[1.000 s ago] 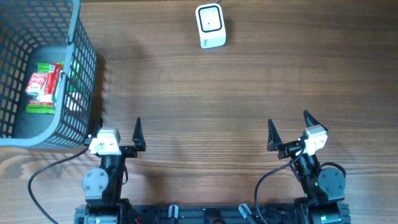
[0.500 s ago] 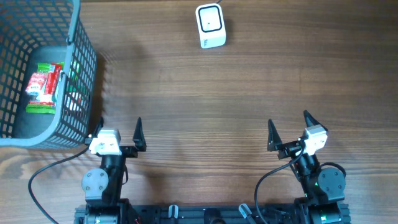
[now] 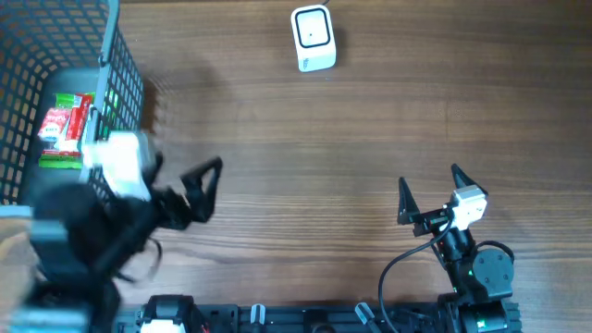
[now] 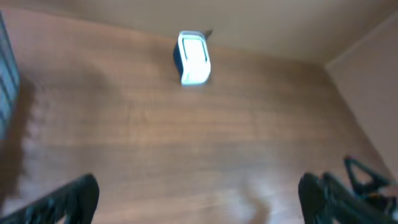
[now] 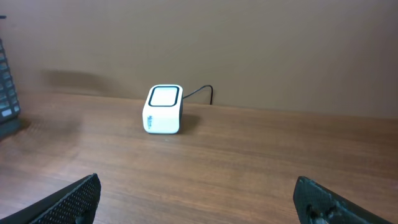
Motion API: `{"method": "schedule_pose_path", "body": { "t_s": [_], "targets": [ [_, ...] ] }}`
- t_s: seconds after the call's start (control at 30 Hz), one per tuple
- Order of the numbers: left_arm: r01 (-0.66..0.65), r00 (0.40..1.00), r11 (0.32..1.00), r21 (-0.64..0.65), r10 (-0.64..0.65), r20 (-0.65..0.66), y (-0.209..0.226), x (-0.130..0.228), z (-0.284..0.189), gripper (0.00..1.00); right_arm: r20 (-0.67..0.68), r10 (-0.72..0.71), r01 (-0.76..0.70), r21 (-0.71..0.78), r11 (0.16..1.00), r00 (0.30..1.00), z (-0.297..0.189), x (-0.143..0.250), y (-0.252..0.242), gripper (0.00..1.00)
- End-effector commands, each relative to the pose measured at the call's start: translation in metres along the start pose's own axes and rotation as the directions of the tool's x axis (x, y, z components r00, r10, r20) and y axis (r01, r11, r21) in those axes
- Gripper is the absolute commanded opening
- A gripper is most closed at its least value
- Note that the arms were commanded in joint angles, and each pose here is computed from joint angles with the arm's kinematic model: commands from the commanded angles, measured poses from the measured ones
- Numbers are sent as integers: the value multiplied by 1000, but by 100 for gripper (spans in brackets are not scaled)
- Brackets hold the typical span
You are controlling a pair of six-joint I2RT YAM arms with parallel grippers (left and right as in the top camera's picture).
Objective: Scan the item barcode
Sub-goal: 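Reach the left gripper into the basket and grasp the green-capped jar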
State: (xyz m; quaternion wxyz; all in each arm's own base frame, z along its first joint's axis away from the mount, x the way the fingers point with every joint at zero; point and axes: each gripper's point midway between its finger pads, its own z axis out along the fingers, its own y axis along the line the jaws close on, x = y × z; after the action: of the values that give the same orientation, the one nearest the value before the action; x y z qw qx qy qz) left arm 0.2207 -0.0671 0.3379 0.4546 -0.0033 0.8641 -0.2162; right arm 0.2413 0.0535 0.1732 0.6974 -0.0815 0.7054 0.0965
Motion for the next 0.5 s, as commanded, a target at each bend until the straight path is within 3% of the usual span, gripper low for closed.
{"method": "schedule_pose_path", "body": {
  "t_s": [0.0,0.03,0.1,0.2,0.23,0.3,0.37,0.47],
  "targets": [
    [-118,989,987,-110,107,-100,-1,-66,-6,100,6,4,-4,-9,1000,1000,0,-1,1,100],
    [-123,990,982,-144,112,-80,-2,-100,-3,100,6,4,-4,-9,1000,1000,0,-1,1,100],
    [-133,991,982,-131,130,-28,-9,-134,4,100,6,4,-4,-9,1000,1000,0,-1,1,100],
    [-153,984,976,-157,165,67,-7,-169,15,100,7,4,-4,-9,1000,1000,0,-1,1,100],
    [-146,980,960,-238,172,95,6,-178,11,100,6,4,-4,-9,1000,1000,0,-1,1,100],
    [-62,975,820,-569,170,140,70,-195,-16,100,6,4,-4,-9,1000,1000,0,-1,1,100],
    [-72,979,733,-676,182,94,108,-196,-30,100,6,4,-4,-9,1000,1000,0,-1,1,100],
    [50,995,608,-792,39,93,190,-187,-55,100,6,4,-4,-9,1000,1000,0,-1,1,100]
  ]
}}
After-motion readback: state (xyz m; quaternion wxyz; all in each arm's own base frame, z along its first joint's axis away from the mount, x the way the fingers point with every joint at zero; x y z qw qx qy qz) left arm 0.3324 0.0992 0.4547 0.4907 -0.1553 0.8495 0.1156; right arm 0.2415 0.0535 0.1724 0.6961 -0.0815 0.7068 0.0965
